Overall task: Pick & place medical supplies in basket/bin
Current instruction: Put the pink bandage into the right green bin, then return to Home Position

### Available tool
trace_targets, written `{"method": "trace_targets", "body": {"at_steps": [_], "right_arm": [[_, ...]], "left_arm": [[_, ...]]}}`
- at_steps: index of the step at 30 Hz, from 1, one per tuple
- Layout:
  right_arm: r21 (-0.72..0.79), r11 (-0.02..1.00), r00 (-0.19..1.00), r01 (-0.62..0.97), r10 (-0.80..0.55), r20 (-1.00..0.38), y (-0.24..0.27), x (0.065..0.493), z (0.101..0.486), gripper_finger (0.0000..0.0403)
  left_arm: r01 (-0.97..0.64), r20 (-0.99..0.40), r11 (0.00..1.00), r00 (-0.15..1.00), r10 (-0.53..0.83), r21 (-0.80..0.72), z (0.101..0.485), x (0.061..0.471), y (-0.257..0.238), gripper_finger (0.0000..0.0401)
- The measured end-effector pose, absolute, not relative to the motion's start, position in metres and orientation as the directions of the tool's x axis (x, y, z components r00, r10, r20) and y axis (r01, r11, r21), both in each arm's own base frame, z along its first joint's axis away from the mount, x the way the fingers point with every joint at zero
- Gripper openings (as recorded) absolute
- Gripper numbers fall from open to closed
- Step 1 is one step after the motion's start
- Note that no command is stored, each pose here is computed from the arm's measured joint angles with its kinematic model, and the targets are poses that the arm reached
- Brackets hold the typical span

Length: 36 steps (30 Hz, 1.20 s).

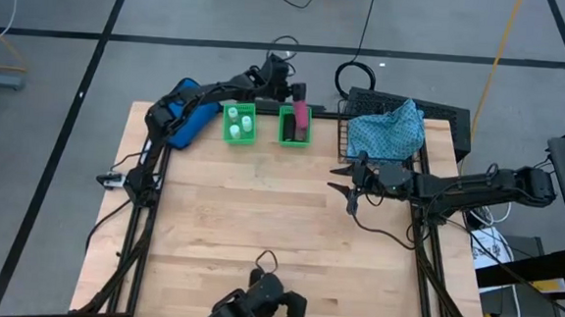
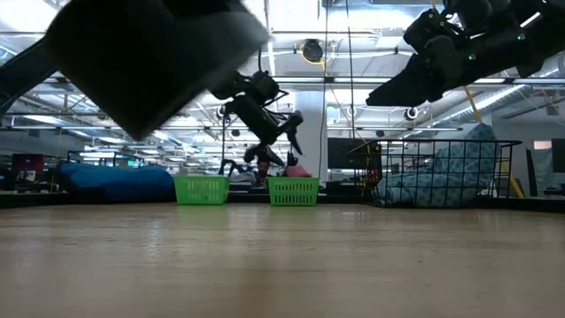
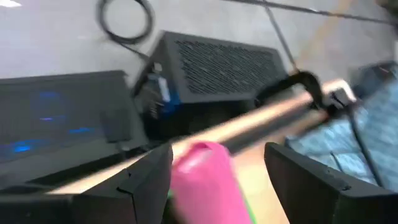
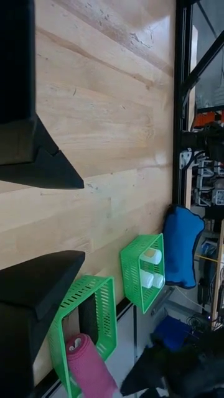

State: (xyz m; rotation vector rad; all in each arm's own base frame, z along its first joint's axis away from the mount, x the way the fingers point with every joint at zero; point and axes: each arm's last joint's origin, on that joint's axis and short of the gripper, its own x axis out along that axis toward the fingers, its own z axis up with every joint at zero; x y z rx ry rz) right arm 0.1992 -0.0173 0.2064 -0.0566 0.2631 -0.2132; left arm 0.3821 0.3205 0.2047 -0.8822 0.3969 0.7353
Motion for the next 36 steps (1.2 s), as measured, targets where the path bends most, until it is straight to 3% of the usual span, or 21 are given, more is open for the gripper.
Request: {"method": "trace_targets", "body": {"at_steps": [3,12,20,25,28,32,36], "right_arm": [[-0.083,0.976,0.943,0.202,-0.216,-0.252,-0.017,0.199,0.206,0.0160],[-0.071,0.977,0.942,0.203,-0.214,-0.260,-0.017,0.199,0.206,0.0160],[-0.072,0.977,0.941,0.201,-0.213,-0.262,-0.017,0.199,0.205,0.0160],[-0.074,0.977,0.940,0.200,-0.213,-0.267,-0.017,0.199,0.205,0.0160],[-0.075,0.977,0.938,0.200,-0.213,-0.273,-0.017,0.199,0.204,0.0160],[-0.072,0.977,0.930,0.201,-0.213,-0.299,-0.017,0.198,0.202,0.0160],[-0.068,0.977,0.924,0.202,-0.213,-0.318,-0.017,0.197,0.200,0.0160]], "left_arm": [[-0.672,-0.596,0.451,0.736,0.321,-0.588,0.196,0.390,0.313,0.0264],[-0.630,-0.622,0.550,0.746,0.236,-0.548,0.187,0.403,0.295,0.0264],[-0.574,-0.577,0.572,0.791,0.203,-0.586,0.214,0.397,0.292,0.0264],[-0.479,-0.520,0.588,0.847,0.114,-0.651,0.249,0.382,0.290,0.0264],[-0.394,-0.510,0.690,0.859,0.042,-0.607,0.274,0.370,0.278,0.0264],[-0.303,-0.521,0.845,0.853,0.033,-0.441,0.329,0.353,0.234,0.0264],[-0.267,-0.543,0.946,0.830,0.129,-0.182,0.387,0.324,0.172,0.0264]]}}
